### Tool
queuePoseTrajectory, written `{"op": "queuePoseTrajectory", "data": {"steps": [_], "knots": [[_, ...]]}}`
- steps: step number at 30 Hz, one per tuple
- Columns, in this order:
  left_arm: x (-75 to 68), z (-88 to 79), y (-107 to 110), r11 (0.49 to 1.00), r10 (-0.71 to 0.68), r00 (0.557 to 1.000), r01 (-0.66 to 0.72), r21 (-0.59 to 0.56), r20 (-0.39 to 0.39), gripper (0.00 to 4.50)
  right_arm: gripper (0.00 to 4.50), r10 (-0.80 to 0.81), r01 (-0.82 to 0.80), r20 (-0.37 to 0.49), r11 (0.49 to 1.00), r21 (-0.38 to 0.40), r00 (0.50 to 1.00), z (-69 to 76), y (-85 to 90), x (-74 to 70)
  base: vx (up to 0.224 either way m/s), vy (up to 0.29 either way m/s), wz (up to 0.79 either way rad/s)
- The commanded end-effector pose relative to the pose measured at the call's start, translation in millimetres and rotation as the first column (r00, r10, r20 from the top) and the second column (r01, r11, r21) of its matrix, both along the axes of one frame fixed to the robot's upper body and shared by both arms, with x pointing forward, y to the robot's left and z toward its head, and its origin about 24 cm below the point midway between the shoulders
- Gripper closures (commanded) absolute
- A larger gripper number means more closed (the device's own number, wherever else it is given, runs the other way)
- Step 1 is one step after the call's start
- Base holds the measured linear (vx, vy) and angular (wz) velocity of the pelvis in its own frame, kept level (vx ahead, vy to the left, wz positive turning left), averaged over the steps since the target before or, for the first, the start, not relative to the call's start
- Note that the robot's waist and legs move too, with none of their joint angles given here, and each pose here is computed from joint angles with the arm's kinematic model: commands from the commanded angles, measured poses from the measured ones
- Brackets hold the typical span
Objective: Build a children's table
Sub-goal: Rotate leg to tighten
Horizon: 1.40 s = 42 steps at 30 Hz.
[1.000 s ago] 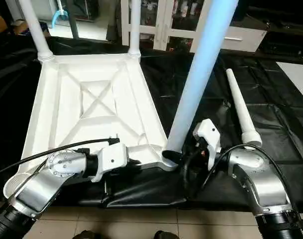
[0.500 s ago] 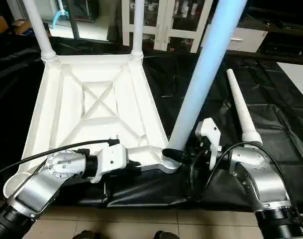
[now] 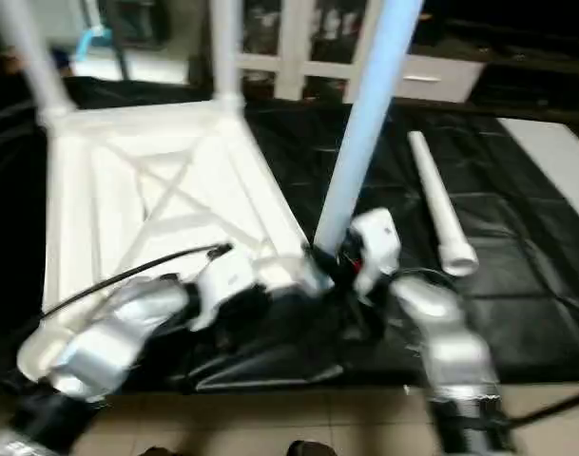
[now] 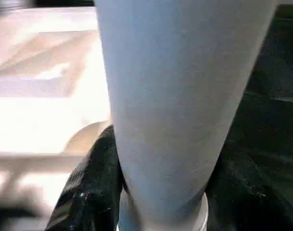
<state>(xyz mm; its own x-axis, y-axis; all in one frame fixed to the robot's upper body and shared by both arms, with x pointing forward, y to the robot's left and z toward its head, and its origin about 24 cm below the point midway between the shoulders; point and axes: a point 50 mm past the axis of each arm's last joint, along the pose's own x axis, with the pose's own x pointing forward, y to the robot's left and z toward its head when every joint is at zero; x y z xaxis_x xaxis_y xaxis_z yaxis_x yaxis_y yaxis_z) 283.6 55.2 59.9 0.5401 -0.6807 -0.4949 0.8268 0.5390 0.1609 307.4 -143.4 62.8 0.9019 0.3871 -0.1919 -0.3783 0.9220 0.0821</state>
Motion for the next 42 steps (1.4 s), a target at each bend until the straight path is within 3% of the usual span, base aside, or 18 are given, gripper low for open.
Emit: {"op": "queuePoseTrajectory", "data": {"steps": [1,4,7,10,11,12,14,18,26,30,33,42], "knots": [[1.8,6.4,-18,0.997,0.05,0.998,-0.051,-0.049,-0.025,4.5,2.59,-0.186,0.173,-0.119,0.979,-0.111,0.975,-32.3,-6.4,0.9,0.0,0.0,0.0],[5.8,11.1,-26,0.995,0.079,0.997,-0.079,-0.063,-0.005,4.5,2.59,-0.204,0.194,-0.118,0.977,-0.09,0.972,-35.2,11.8,5.5,0.0,0.0,0.0],[6.9,11.7,-22,0.997,0.062,0.998,-0.061,-0.049,0.023,4.5,2.59,-0.138,0.137,-0.105,0.99,-0.013,0.985,-29.2,25.2,8.1,0.0,0.0,0.0],[6.1,10.0,-10,0.999,0.05,0.998,-0.049,-0.018,0.044,4.5,2.59,-0.014,0.016,-0.033,0.997,0.078,0.999,-13.0,33.6,7.6,0.0,0.0,0.0],[5.1,9.8,-6,1.0,0.016,0.997,-0.015,-0.01,0.071,4.5,2.24,0.051,-0.051,0.009,0.995,0.082,0.999,-5.9,34.0,5.9,0.0,0.0,0.0],[3.6,8.2,-1,1.0,-0.012,0.996,0.011,0.01,0.084,4.5,2.24,0.103,-0.106,0.046,0.992,0.067,0.994,-0.1,32.9,4.0,0.0,0.0,0.0],[-3.0,6.6,8,0.99,-0.134,0.982,0.129,0.05,0.136,4.5,1.87,0.2,-0.205,0.095,0.977,0.051,0.975,11.3,23.8,-2.4,0.0,0.0,0.0],[-21.1,3.9,21,0.939,-0.342,0.928,0.331,0.091,0.147,4.5,1.54,0.359,-0.36,0.127,0.933,-0.014,0.925,24.0,-3.0,-17.9,0.0,0.0,0.0],[-41.4,11.5,25,0.878,-0.472,0.871,0.478,-0.018,0.137,4.5,0.96,0.56,-0.558,0.004,0.826,-0.086,0.828,22.0,-49.9,-39.2,0.0,0.0,0.0],[-40.9,11.0,26,0.875,-0.477,0.867,0.484,-0.016,0.145,4.5,0.96,0.561,-0.56,-0.006,0.826,-0.063,0.828,22.2,-53.8,-37.6,0.0,0.0,0.0],[-39.6,10.9,28,0.876,-0.476,0.867,0.483,-0.011,0.148,4.5,1.32,0.596,-0.596,-0.012,0.803,0.001,0.803,21.3,-53.1,-38.7,0.0,0.0,0.0],[-39.4,10.8,29,0.876,-0.476,0.868,0.482,-0.011,0.144,4.5,2.1,0.629,-0.629,-0.02,0.778,0.015,0.777,18.6,-50.2,-42.0,0.0,0.0,0.0]]}}
